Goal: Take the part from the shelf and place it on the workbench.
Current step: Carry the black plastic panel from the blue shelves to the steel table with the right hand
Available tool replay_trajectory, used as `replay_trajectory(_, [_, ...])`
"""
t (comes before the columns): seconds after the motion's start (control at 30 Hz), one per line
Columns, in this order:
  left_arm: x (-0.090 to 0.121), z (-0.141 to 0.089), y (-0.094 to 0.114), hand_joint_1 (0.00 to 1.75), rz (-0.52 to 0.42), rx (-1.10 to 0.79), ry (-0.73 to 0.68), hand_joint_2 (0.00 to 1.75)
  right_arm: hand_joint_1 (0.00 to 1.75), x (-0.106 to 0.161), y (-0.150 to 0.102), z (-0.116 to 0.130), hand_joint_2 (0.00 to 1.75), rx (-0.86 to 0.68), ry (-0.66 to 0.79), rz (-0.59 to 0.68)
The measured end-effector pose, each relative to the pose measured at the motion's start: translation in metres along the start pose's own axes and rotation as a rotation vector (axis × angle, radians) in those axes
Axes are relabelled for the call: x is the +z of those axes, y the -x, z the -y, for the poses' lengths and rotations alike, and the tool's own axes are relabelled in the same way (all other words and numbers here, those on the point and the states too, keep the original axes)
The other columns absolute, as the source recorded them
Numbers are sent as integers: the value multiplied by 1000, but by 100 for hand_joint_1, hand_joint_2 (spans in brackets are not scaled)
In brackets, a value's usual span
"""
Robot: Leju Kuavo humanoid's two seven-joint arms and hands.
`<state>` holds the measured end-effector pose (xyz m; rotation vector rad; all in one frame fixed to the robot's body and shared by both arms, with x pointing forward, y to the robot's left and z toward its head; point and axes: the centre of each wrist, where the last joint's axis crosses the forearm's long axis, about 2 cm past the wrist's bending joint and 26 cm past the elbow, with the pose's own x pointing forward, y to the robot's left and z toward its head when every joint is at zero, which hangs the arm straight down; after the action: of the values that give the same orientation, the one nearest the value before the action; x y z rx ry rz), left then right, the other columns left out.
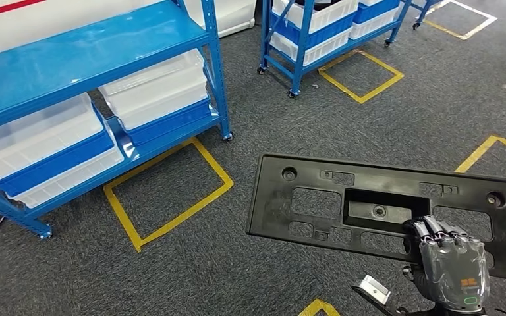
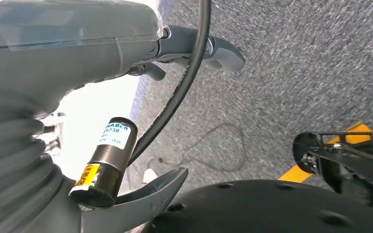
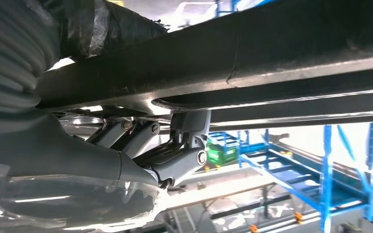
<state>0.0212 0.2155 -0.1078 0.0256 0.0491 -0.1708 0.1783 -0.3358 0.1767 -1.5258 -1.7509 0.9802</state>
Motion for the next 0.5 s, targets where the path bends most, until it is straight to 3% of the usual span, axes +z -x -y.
replay_trajectory(0.5, [0, -1, 1, 0, -8, -3, -6, 175, 175, 6, -4, -1, 175, -1, -14, -19])
